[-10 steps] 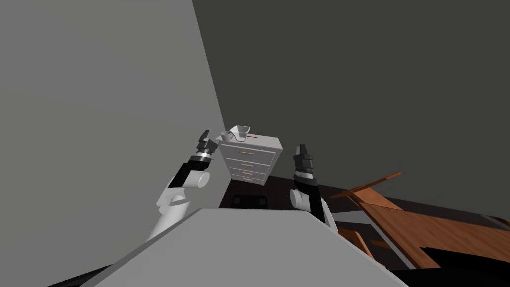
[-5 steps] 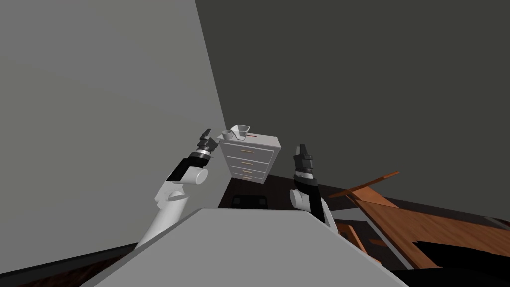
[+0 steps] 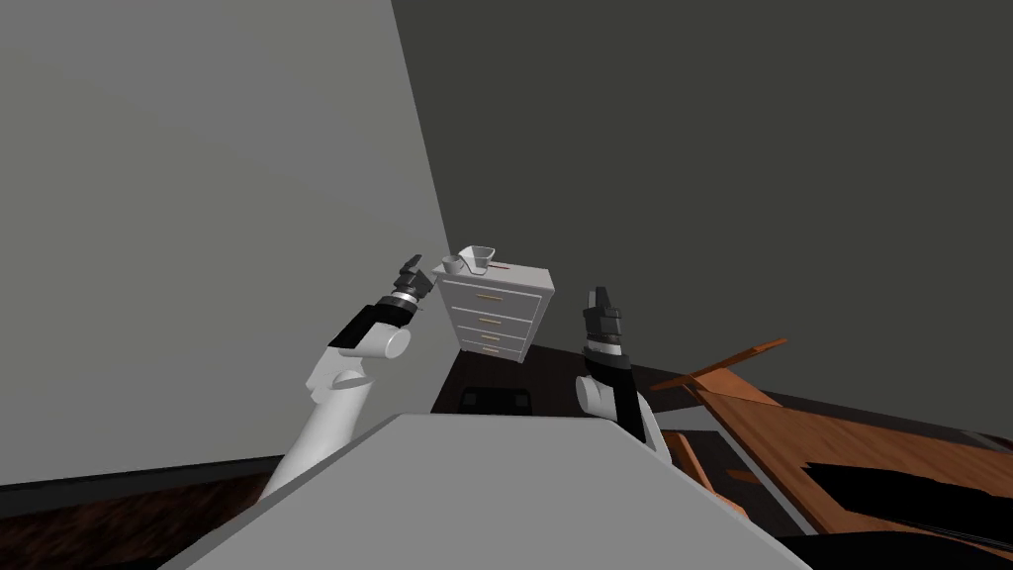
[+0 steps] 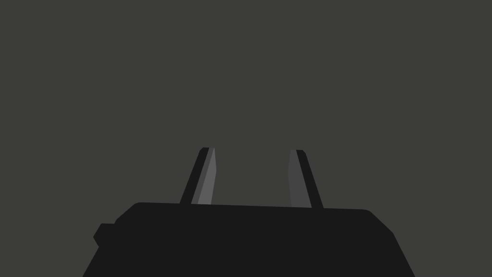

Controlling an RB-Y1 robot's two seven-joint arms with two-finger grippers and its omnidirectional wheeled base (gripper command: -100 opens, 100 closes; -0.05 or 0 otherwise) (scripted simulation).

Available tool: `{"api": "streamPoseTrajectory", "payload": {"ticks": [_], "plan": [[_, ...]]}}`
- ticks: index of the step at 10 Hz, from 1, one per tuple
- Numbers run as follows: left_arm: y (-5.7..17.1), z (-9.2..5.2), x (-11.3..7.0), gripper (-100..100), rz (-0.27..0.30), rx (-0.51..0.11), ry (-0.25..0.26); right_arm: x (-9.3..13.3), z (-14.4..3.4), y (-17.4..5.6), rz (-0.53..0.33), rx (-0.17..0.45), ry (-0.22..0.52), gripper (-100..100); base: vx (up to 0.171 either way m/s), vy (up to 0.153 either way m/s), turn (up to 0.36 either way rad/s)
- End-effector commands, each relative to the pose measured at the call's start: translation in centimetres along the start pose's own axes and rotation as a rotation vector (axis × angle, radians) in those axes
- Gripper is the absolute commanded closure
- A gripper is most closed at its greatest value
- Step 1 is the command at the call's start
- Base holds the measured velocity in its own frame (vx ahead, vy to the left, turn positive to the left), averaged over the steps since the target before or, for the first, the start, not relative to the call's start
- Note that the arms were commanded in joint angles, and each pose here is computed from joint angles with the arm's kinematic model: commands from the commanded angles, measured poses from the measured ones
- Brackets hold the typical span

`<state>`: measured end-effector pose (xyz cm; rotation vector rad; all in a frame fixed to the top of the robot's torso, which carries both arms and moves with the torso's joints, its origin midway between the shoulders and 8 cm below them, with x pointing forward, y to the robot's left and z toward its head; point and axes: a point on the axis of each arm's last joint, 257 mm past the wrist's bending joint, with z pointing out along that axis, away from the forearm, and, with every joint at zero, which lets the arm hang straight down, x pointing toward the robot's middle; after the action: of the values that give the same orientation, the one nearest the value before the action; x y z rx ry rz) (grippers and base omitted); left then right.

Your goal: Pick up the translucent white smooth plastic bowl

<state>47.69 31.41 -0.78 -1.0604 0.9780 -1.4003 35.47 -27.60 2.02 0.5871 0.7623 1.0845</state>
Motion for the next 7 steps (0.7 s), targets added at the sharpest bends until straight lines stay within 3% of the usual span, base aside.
{"api": "streamPoseTrajectory", "payload": {"ticks": [1,6,7], "plan": [[-0.3,0.9,-0.5,-100,0.006,-0.021,0.006,0.0,0.0,0.0,0.0,0.0,0.0,0,-0.074,-0.028,0.027],[1.0,1.6,-1.2,-100,0.014,-0.107,0.002,0.0,0.0,0.0,0.0,0.0,0.0,0,-0.058,-0.031,0.006],[0.1,2.4,-1.8,-100,0.022,-0.114,0.007,0.0,0.0,0.0,0.0,0.0,0.0,0,-0.056,-0.047,-0.003]]}}
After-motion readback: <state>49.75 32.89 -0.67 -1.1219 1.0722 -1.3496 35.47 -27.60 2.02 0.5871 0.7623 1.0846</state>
